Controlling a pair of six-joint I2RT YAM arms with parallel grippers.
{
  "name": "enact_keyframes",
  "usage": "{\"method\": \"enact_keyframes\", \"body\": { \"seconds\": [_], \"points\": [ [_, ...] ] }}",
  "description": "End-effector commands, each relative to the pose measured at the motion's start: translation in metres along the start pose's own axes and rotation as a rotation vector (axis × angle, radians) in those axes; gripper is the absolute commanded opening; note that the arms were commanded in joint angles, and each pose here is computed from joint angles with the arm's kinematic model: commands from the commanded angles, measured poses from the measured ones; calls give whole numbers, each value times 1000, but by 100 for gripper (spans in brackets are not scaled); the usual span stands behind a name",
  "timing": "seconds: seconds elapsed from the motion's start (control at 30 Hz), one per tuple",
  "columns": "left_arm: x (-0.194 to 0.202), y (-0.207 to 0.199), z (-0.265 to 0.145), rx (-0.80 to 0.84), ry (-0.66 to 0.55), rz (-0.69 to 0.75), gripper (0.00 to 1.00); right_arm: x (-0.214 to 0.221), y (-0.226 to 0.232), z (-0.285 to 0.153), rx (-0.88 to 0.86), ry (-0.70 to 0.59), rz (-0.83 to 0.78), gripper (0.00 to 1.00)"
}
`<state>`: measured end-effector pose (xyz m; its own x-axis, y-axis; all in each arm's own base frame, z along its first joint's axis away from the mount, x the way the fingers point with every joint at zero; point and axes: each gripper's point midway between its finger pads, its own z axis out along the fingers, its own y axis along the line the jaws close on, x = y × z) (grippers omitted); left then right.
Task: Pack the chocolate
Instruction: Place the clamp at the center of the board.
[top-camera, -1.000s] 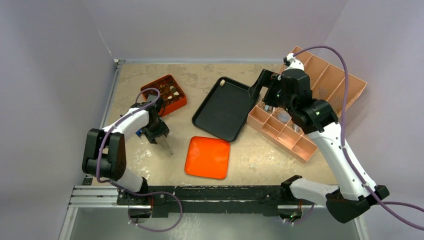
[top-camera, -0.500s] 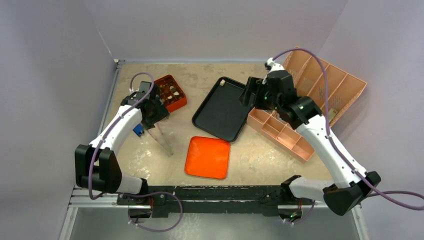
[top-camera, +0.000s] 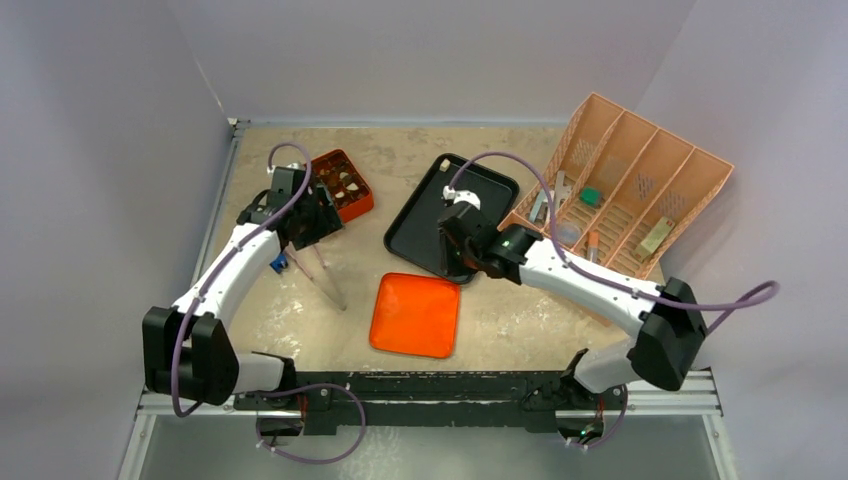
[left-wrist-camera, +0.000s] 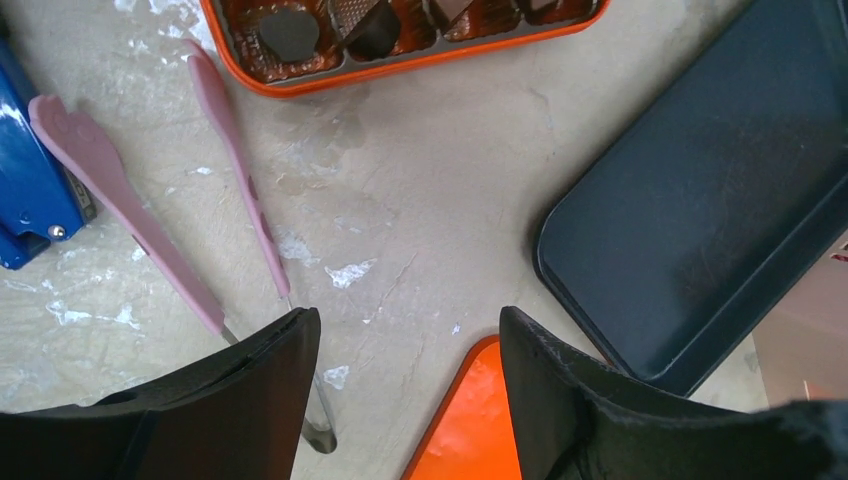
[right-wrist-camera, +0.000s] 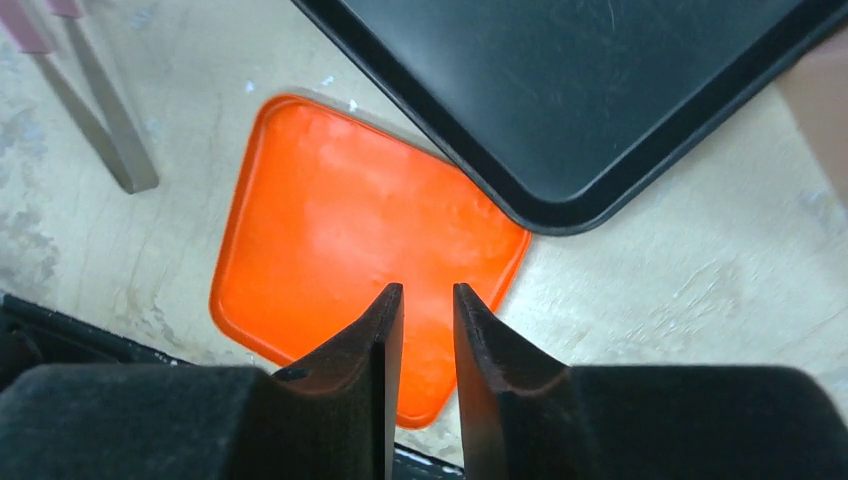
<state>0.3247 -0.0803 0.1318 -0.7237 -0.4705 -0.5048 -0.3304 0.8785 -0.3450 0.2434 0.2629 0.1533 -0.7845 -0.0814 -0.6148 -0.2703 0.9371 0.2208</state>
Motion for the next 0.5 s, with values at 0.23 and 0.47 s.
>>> {"method": "enact_keyframes", "body": {
  "seconds": [0.23, 0.47],
  "points": [
    [-11, -9, -15, 80, -65, 86, 65, 63, -20, 31, 223, 64, 221, 23],
    [-1, -7, -20, 107, -66, 61, 64, 94, -38, 49, 309, 121, 240, 21]
  ]
}}
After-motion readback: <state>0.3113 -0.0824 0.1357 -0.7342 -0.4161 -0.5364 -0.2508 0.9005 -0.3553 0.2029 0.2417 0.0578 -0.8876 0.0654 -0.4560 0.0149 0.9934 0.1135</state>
